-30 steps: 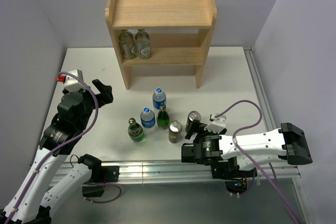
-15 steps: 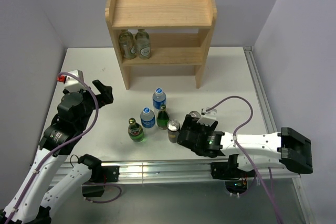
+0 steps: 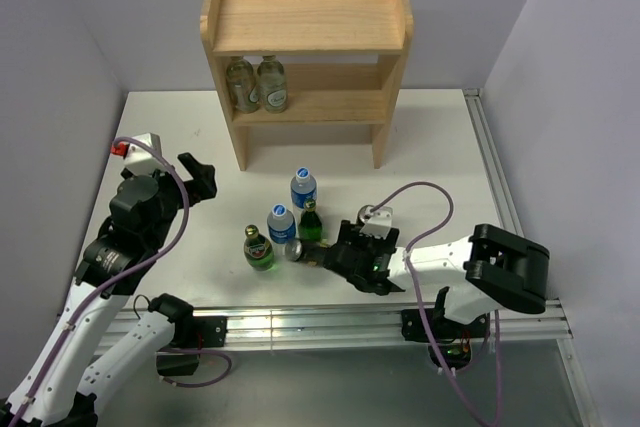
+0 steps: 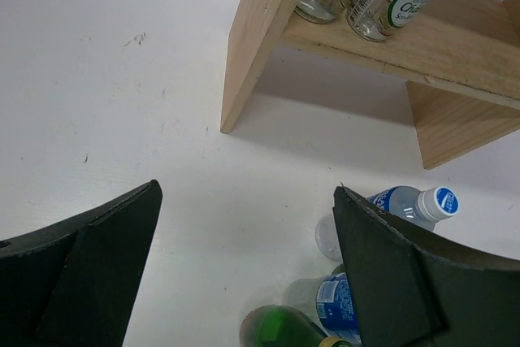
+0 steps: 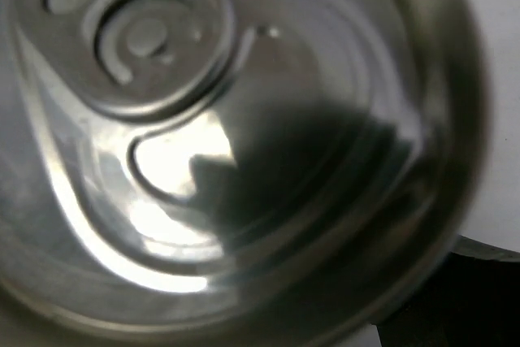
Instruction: Place and organize the beverage onto the shelf
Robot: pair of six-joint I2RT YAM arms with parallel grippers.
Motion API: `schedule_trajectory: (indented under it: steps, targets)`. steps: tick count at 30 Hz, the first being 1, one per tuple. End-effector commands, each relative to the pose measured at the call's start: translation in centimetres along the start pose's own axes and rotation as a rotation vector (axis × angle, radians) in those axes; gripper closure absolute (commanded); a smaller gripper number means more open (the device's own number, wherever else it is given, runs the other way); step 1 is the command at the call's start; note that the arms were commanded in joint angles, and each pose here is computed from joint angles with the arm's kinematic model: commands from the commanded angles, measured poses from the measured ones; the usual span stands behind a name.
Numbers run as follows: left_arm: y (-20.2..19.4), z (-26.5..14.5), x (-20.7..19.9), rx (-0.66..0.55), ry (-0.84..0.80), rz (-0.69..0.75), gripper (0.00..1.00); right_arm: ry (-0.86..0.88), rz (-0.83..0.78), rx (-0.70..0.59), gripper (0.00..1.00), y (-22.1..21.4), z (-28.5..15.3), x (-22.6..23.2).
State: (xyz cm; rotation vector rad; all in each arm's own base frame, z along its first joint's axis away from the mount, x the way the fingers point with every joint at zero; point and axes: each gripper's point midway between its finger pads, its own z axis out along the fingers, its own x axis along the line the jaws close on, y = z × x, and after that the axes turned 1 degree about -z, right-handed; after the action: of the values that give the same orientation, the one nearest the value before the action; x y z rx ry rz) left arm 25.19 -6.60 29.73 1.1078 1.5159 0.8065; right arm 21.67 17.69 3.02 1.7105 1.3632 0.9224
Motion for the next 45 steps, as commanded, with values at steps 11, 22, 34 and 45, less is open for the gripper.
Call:
schedule_trajectory:
  steps: [11,22,34,45]
  targets:
    - [0.1,0.4,-0.1,0.002,-0.005,0.022,0.08,-0.062,0.044,-0.081,1.00,1.6,0.8,0.9]
    - [0.2,0.4,-0.2,0.001,-0.012,0.023,0.08,0.026,0.118,-0.225,1.00,13.4,-4.4,4.0]
    - [0.3,0.5,0.2,-0.003,-0.001,0.019,0.08,0.150,0.187,-0.377,1.00,32.7,-4.1,8.0]
    - [0.2,0.5,0.2,0.000,0.000,0.022,0.08,0.053,0.144,-0.345,1.00,36.4,5.1,7.6]
